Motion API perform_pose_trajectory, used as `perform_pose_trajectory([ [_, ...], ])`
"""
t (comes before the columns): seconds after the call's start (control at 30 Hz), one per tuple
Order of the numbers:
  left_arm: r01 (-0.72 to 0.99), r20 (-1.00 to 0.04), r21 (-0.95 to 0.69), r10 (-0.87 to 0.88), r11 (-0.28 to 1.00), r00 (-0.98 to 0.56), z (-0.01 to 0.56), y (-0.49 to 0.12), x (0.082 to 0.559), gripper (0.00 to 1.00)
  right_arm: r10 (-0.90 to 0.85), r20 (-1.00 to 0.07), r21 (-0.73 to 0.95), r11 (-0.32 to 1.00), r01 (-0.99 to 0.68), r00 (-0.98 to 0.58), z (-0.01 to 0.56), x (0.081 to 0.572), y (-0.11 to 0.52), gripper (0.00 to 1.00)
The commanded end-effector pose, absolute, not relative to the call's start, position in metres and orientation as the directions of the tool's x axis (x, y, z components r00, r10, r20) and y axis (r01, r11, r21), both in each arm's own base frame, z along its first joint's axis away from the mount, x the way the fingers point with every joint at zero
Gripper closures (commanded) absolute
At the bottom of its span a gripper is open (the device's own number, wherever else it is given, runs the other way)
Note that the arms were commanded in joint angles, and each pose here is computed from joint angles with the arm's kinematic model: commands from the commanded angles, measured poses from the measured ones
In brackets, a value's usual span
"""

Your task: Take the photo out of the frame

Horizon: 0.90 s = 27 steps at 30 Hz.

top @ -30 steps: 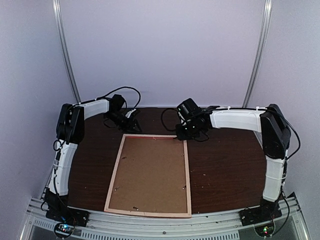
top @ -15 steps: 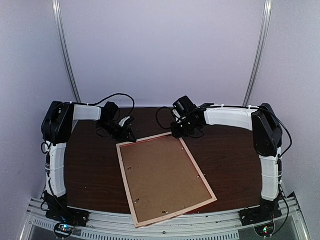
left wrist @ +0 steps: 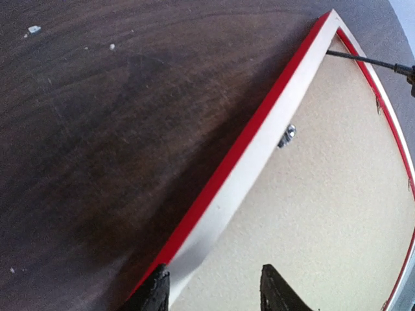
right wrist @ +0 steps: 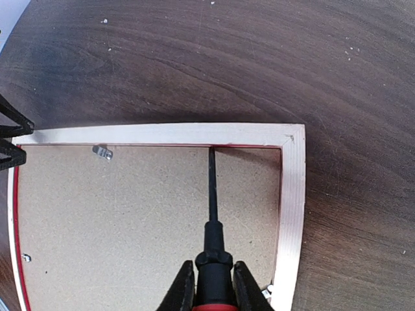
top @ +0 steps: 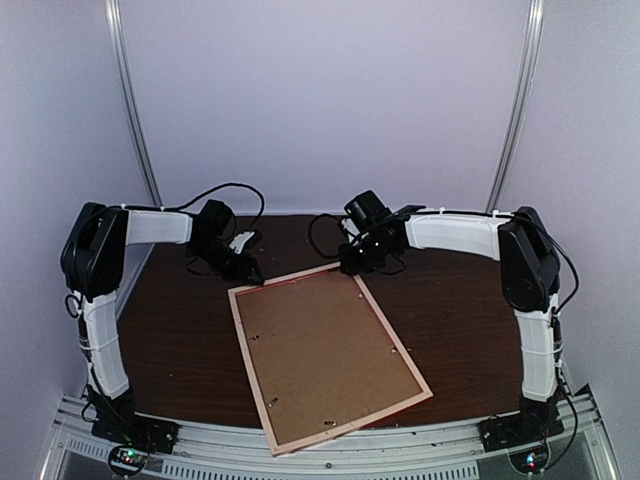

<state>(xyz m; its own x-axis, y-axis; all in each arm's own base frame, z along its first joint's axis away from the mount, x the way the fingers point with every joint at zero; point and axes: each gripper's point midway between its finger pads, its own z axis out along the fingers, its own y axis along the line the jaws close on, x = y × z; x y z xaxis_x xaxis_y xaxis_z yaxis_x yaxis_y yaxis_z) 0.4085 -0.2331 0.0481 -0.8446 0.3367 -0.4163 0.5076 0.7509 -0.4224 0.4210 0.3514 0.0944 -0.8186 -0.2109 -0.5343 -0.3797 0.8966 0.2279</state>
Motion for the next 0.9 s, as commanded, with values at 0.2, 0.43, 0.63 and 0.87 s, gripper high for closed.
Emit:
perform_pose_trajectory([
  [0.2, 0.713, -0.505, -0.338, 0.521, 0.614, -0.688, 0.08, -0.264, 0.404, 0.47, -0.195, -0.532, 0.269, 0.884, -0.383, -0.824, 0.115, 0.408, 0.345, 1.0],
  [0.43, 0.75, -0.45, -0.289, 0.607, 0.595, -0.655, 0.059, -0.27, 0.42, 0.45, -0.174, -0.553, 0.282, 0.881, -0.379, -0.815, 0.138, 0.394, 0.334, 1.0],
  [0.63, 0.762, -0.393, -0.277, 0.655, 0.585, -0.645, 0.044, -0.273, 0.429, 0.46, -0.127, -0.578, 0.292, 0.89, -0.35, -0.806, 0.151, 0.378, 0.315, 1.0],
  [0.87, 0.799, -0.324, -0.246, 0.73, 0.549, -0.602, 0.028, -0.28, 0.42, 0.49, -0.093, -0.601, 0.288, 0.901, -0.323, -0.794, 0.165, 0.361, 0.294, 1.0],
])
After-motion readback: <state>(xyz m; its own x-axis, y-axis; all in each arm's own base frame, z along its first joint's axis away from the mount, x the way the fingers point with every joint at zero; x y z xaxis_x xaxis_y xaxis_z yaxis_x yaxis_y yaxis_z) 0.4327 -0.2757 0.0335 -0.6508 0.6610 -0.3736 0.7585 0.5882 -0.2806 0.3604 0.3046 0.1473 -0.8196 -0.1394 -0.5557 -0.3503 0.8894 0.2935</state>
